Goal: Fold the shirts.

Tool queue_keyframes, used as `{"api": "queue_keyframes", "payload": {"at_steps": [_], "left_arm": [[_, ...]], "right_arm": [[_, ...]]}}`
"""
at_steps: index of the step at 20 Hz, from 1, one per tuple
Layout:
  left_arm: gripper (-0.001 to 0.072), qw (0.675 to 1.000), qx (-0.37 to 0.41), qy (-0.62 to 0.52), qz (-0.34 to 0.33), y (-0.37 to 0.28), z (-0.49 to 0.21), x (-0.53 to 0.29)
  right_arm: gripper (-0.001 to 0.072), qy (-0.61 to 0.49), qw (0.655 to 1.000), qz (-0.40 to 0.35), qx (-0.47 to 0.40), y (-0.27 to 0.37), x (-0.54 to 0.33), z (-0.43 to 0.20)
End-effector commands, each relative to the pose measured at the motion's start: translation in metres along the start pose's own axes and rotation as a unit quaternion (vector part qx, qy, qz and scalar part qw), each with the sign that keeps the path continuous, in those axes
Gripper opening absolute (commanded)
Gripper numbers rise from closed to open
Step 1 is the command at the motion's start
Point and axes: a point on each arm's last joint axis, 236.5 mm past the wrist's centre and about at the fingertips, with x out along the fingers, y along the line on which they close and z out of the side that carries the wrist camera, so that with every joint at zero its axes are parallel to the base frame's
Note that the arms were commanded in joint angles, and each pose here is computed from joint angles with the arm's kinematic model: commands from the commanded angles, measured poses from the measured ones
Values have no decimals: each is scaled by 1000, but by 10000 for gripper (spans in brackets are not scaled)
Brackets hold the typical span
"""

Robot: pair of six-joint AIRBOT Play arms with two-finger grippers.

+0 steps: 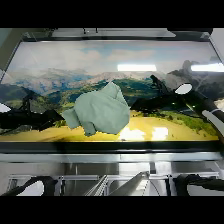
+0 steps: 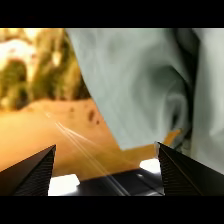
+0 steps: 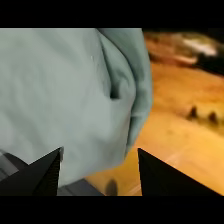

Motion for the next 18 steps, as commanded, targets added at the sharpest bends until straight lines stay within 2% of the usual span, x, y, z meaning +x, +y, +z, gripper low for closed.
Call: {"api": "queue_keyframes", "payload": {"at_steps": [1, 6, 7, 8, 9, 10, 11, 12, 14, 16, 18], "left_arm": [[699, 999, -9, 20, -27, 9, 9, 27], [697, 996, 43, 68, -29, -20, 19, 64], [642, 996, 48, 75, -29, -25, 19, 70], [394, 995, 50, 82, -29, -29, 18, 74], [65, 994, 54, 89, -31, -33, 16, 76], [5, 993, 58, 93, -35, -36, 17, 75], [5, 993, 60, 96, -38, -39, 17, 72], [5, 992, 63, 100, -44, -43, 19, 67], [5, 991, 61, 102, -55, -46, 24, 53], [4, 994, 56, 79, -56, -48, 32, 36], [5, 996, 55, 39, -56, -53, 44, 7]], "right_arm": [[517, -5, 999, 46, 20, -2, 23, 13], [516, -14, 999, 39, 23, -7, 25, 18], [516, -14, 999, 39, 23, -6, 26, 18], [516, -12, 999, 40, 22, -5, 27, 17], [516, -12, 999, 44, 23, -1, 29, 17], [516, -9, 999, 48, 22, 3, 32, 15], [508, -6, 998, 54, 22, 9, 36, 14], [443, -3, 998, 54, 20, 11, 42, 13], [375, 0, 998, 55, 22, 12, 54, 13], [7, -7, 997, 75, 21, 19, 59, 20], [13, -33, 993, 110, -3, 39, 50, 35]]}}
